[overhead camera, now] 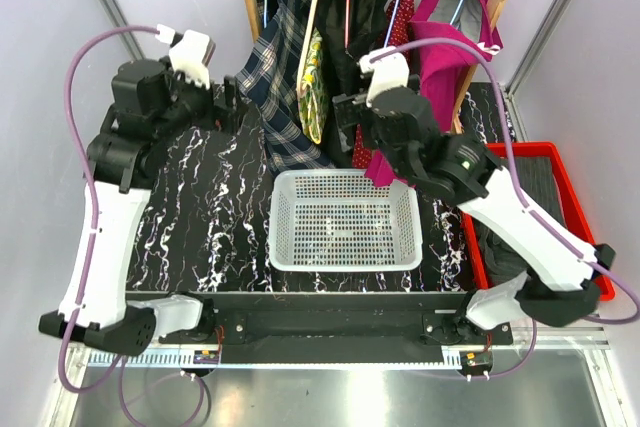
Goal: Remove the skirt from the hanger
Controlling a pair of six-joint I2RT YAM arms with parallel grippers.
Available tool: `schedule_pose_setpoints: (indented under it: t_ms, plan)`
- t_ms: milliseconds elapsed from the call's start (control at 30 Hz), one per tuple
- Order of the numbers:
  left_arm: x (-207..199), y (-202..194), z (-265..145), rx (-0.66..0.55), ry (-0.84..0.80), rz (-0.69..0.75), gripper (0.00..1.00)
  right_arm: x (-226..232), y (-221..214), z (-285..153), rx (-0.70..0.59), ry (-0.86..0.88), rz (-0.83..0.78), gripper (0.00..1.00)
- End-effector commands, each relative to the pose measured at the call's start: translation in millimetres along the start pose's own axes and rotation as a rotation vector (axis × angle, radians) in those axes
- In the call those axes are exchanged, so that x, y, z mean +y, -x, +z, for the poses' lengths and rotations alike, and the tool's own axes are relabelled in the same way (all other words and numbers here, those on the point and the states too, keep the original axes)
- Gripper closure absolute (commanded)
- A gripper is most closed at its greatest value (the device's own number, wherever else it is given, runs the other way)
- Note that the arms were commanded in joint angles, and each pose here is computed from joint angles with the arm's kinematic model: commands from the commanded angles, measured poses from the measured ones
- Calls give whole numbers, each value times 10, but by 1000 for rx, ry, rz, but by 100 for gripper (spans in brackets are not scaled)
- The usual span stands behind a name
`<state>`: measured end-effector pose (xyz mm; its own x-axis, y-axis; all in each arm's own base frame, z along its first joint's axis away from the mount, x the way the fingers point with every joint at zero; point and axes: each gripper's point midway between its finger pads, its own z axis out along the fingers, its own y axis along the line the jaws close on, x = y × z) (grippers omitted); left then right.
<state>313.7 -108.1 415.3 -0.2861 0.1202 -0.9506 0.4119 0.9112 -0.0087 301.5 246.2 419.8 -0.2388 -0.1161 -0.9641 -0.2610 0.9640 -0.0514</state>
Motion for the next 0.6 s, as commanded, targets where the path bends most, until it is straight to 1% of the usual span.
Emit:
schedule_pose_setpoints:
  t_ms: [0, 33, 67, 100, 133, 167, 200, 267, 300, 367, 400, 433, 467, 500, 567]
  plan:
    - [58, 683, 186, -193, 14, -10, 10, 107, 297, -248, -112, 138, 101, 0]
    - [87, 771, 222, -208, 25, -8, 14, 127, 291, -253, -111, 142, 96, 0]
    - [65, 1010, 153, -264, 20, -51, 16, 120, 288, -257, -112, 134, 92, 0]
    - [83, 1044, 289, -257, 17, -60, 17, 135, 277, -249, -110, 135, 86, 0]
    - [109, 1130, 318, -277, 28, -75, 17, 144, 259, -240, -108, 133, 81, 0]
    - [118, 1318, 268, -332, 33, -72, 18, 168, 243, -241, -107, 132, 78, 2]
    - [152, 1339, 393, -331, 40, -78, 18, 184, 242, -246, -109, 137, 76, 4]
    - [195, 1514, 431, -386, 55, -104, 19, 251, 221, -242, -114, 147, 63, 10]
    - [218, 1490, 598, -373, 54, -115, 23, 270, 221, -247, -119, 151, 62, 12]
    - [214, 1610, 684, -412, 42, -125, 28, 314, 192, -236, -121, 155, 50, 14]
    - [237, 1570, 851, -396, 41, -135, 31, 346, 179, -243, -122, 161, 47, 16]
    - [227, 1579, 914, -395, 29, -139, 35, 366, 135, -222, -117, 160, 40, 16]
    - [215, 1648, 926, -409, 27, -137, 37, 374, 109, -212, -114, 156, 37, 17]
    - [233, 1589, 1080, -387, 36, -141, 37, 379, 95, -218, -114, 157, 37, 17]
    - [206, 1604, 1155, -389, 44, -140, 39, 396, 17, -185, -104, 155, 36, 17]
